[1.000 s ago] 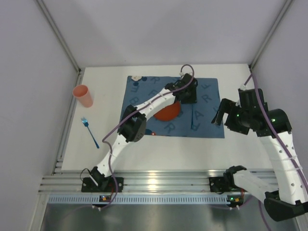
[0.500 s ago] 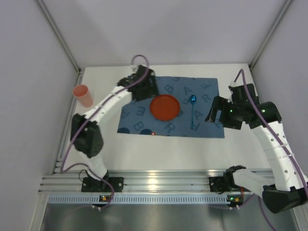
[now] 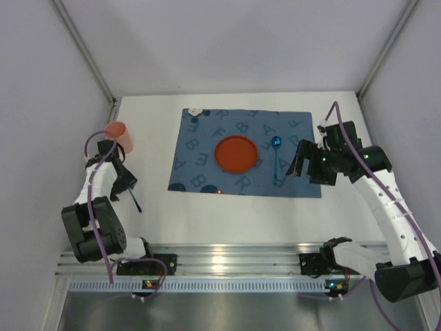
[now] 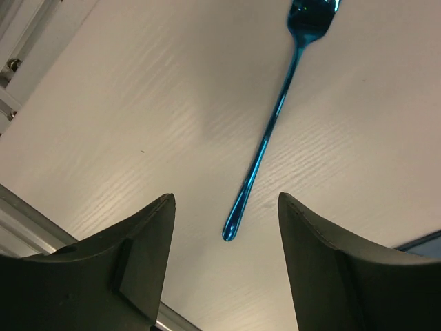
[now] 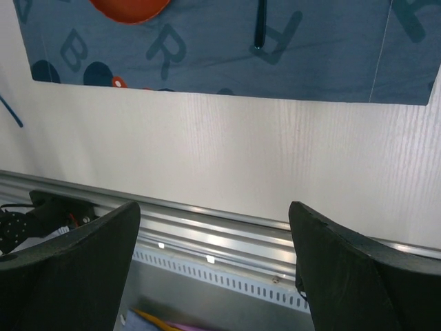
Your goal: Set the dinner table for one person
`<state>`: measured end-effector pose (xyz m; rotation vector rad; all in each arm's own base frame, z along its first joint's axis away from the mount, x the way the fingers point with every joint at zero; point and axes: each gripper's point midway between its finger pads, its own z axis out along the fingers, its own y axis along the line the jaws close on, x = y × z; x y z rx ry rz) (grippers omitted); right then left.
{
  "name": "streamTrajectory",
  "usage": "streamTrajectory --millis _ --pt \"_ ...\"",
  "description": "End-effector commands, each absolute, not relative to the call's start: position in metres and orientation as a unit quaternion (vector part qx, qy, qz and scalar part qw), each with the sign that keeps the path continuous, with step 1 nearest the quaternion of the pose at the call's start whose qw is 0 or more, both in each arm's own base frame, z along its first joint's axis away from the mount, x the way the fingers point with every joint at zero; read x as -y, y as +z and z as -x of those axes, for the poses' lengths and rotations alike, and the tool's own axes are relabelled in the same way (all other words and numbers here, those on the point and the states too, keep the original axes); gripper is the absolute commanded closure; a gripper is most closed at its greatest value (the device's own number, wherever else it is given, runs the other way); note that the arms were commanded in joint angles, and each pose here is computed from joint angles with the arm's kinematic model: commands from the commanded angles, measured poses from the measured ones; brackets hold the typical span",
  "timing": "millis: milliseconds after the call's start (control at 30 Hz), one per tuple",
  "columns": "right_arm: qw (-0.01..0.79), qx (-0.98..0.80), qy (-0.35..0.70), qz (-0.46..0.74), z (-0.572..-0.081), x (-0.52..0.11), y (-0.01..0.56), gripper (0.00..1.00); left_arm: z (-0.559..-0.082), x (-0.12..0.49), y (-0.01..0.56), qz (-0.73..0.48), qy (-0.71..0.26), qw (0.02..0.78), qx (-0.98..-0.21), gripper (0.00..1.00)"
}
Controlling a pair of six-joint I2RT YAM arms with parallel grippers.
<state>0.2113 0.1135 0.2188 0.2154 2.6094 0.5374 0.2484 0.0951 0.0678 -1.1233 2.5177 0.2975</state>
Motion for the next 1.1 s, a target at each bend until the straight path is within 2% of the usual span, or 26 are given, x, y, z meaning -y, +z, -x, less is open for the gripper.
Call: streamTrajectory --millis 0,67,100,167,500,667,700,733,867,1067 --pt "0.262 -0.939 0.212 -0.075 -0.218 -0.116 0.228 0.11 -0.264 -0.111 0.071 0.389 0.106 0.195 -0.894 0.34" --pt "0.264 -0.938 0.210 -0.077 -0.217 -0.115 0.227 0.11 -0.269 -0.116 0.067 0.396 0.098 0.193 -0.892 0.38" --pt "0.265 -0.938 0.209 -0.078 -0.216 -0.114 0.227 0.11 -0.271 -0.113 0.057 0.396 0.086 0.180 -0.897 0.46" --pt "0.267 -0.938 0.206 -0.079 -0.216 -0.113 0.226 0.11 -0.273 -0.114 0.049 0.398 0.080 0.175 -0.897 0.50" --pt "0.266 -0.942 0.189 -0.084 -0.220 -0.108 0.223 0.11 -0.270 -0.120 0.005 0.385 0.093 0.139 -0.907 0.55" --pt "0.262 -0.944 0.183 -0.086 -0.223 -0.106 0.220 0.11 -0.270 -0.122 -0.014 0.394 0.082 0.123 -0.907 0.74" --pt "0.261 -0.944 0.183 -0.085 -0.223 -0.107 0.220 0.11 -0.272 -0.121 -0.016 0.391 0.079 0.122 -0.909 0.89" --pt "0.260 -0.945 0.181 -0.087 -0.223 -0.105 0.219 0.11 -0.273 -0.121 -0.017 0.391 0.079 0.123 -0.909 1.00" --pt "0.267 -0.943 0.176 -0.090 -0.225 -0.102 0.224 0.11 -0.282 -0.119 0.001 0.390 0.064 0.148 -0.907 1.00" --pt "0.269 -0.942 0.175 -0.098 -0.224 -0.101 0.224 0.11 -0.304 -0.092 0.072 0.342 0.027 0.251 -0.905 1.00"
